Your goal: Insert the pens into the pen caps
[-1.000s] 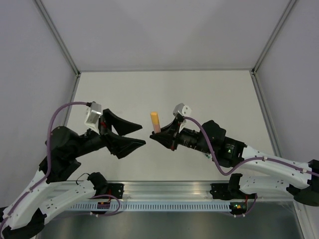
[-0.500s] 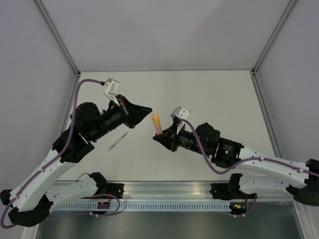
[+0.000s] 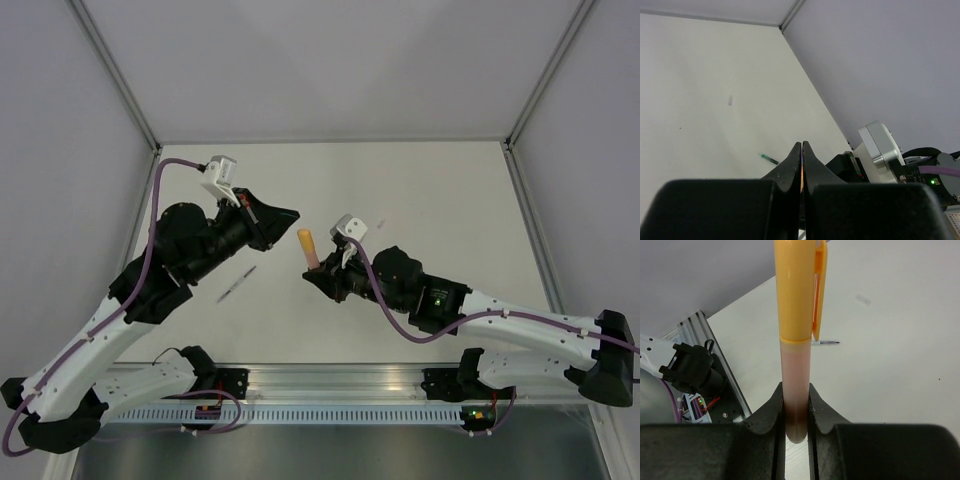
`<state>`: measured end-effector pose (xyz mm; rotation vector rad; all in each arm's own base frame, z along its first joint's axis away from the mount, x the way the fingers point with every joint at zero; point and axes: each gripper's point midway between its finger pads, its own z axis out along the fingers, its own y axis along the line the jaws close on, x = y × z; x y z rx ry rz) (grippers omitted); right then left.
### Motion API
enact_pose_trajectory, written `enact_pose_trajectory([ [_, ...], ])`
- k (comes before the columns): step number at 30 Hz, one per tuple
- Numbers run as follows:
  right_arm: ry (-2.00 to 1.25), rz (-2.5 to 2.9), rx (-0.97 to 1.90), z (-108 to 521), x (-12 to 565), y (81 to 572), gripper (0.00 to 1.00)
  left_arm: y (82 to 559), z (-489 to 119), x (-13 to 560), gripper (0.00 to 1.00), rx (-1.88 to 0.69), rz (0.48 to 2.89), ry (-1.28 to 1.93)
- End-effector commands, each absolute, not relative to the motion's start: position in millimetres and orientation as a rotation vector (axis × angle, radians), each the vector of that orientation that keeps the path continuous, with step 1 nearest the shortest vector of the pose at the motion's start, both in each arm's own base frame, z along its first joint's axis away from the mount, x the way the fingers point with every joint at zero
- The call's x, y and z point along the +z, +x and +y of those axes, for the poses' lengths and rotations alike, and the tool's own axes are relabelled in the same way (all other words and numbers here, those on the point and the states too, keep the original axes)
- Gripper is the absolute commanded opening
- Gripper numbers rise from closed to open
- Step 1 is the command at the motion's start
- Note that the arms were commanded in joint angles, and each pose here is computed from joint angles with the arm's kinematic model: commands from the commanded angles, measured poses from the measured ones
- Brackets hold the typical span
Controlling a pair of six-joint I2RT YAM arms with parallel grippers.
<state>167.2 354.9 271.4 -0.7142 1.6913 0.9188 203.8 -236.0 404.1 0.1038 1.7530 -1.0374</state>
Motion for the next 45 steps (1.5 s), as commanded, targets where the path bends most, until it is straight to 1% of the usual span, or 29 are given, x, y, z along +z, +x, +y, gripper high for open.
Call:
enact_pose_trajectory([
  [1,-0.658,1.641,0.960,363,295,171,0.00,211,-233,396,0.02,-1.007,1.767,0.050],
  [9,-0.654,1.643,0.979,371,300,172,0.00,218,-241,374,0.02,-0.990,1.809,0.058],
  [16,-0.635,1.648,0.978,376,301,176,0.00,214,-251,350,0.02,-1.014,1.855,0.105],
  [17,-0.628,1.645,0.973,375,303,177,0.00,212,-253,340,0.02,-1.018,1.875,0.117],
  [21,-0.608,1.642,0.952,374,307,182,0.00,212,-254,333,0.02,-1.013,1.876,0.131],
  [32,-0.457,1.584,0.877,357,346,212,0.00,215,-261,305,0.02,-0.985,1.928,0.184],
  [45,-0.426,1.537,0.867,349,374,233,0.00,204,-264,291,0.02,-1.016,1.950,0.251],
])
